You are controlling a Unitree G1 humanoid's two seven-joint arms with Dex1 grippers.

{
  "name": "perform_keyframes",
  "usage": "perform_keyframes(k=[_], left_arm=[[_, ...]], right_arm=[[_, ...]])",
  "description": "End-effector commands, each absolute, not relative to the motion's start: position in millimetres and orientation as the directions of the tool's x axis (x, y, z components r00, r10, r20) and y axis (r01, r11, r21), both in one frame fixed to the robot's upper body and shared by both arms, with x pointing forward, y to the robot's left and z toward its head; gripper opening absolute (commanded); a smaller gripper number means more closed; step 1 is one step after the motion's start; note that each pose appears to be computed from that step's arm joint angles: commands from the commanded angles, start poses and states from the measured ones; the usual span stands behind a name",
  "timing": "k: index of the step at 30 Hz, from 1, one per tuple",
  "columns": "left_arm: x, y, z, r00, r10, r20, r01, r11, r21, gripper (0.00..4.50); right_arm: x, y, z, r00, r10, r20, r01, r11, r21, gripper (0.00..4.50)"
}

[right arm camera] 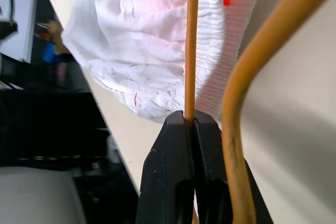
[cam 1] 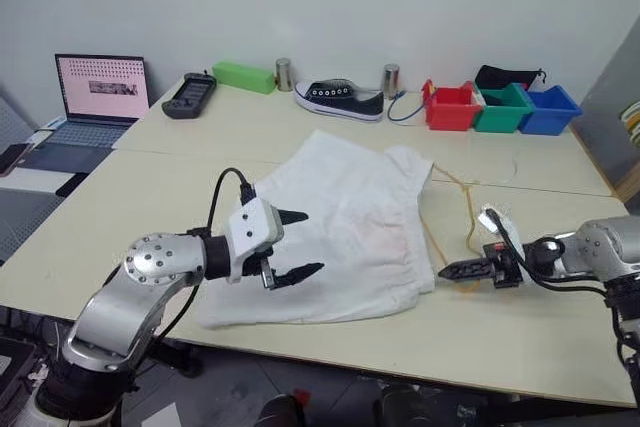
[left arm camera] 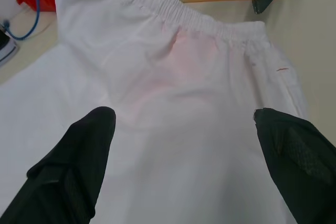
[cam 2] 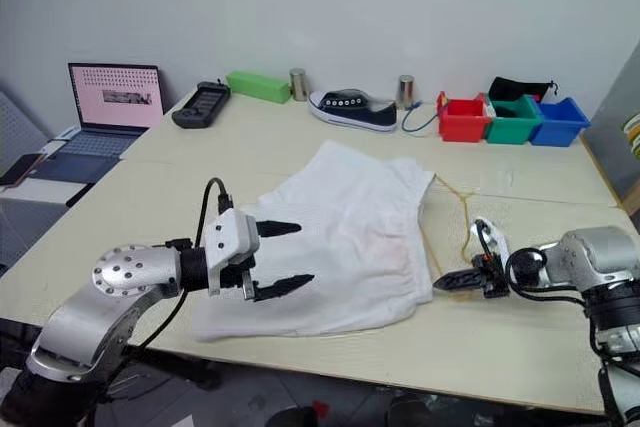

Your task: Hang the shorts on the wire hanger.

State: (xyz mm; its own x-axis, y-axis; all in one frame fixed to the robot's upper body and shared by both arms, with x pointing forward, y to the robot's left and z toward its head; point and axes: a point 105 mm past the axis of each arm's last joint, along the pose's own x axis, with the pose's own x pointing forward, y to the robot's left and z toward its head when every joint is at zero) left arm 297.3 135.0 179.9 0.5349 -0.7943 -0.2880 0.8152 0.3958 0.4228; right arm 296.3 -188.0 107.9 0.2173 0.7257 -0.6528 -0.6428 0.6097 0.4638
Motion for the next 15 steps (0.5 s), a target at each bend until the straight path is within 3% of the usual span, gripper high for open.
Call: perform_keyframes(k=[1, 4, 7, 11, 15], left_arm=[[326, 153, 239, 0.627, -0.759, -0.174, 0.692, 0.440, 0.572, 4.46], [340, 160, 274, 0.625, -0.760, -0.178, 0.662, 0.396, 0.636, 4.46], [346, 163, 282, 0.582, -0.768, -0.266, 0.690, 0.294, 0.661, 4.46], [358, 159, 285, 0.536, -0.779, -0.324, 0.712, 0.212, 0.669, 4.46], [354, 151, 261, 0.403, -0.781, -0.477, 0.805, 0.055, 0.591, 4.46]], right_arm=[[322, -172, 138, 0.354, 0.647, -0.676, -0.839, 0.538, 0.075, 0.00], [338, -153, 139, 0.449, 0.584, -0.676, -0.867, 0.469, -0.171, 0.00], [352, -144, 131, 0.549, 0.491, -0.677, -0.834, 0.379, -0.401, 0.00], [355, -125, 138, 0.580, 0.484, -0.655, -0.813, 0.294, -0.503, 0.00], [359, -107, 156, 0.618, 0.494, -0.612, -0.779, 0.275, -0.564, 0.00]])
